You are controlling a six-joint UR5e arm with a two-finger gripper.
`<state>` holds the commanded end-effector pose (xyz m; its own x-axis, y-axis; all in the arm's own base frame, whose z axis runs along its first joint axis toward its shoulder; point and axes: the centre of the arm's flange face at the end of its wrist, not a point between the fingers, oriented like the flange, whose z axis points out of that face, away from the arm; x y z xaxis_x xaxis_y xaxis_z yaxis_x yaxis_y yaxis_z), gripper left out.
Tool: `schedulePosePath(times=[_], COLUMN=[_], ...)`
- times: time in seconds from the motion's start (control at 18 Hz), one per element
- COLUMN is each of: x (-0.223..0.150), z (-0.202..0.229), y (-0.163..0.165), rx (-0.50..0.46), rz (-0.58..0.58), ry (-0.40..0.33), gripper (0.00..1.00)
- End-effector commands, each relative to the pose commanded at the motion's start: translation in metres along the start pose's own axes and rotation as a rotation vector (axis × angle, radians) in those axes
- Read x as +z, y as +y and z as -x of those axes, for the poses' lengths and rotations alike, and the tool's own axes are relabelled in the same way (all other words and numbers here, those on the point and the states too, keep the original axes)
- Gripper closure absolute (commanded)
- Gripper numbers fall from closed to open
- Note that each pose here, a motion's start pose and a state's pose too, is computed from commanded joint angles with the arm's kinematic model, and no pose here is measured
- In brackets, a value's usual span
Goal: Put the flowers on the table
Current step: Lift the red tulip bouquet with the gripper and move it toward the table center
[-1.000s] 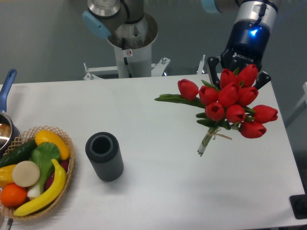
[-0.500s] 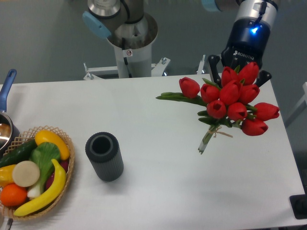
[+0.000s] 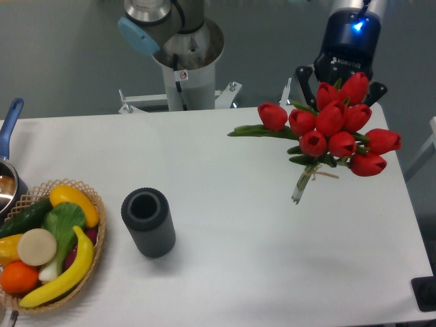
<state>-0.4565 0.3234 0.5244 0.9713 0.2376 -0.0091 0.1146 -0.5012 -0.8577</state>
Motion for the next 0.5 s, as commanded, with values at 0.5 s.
schedulePosePath(times=[0.5], x=[0.009], z=[-0.006], y=[0.072], rx=[0.141], rz=[0.333], ry=[-0.163], gripper=[0.81])
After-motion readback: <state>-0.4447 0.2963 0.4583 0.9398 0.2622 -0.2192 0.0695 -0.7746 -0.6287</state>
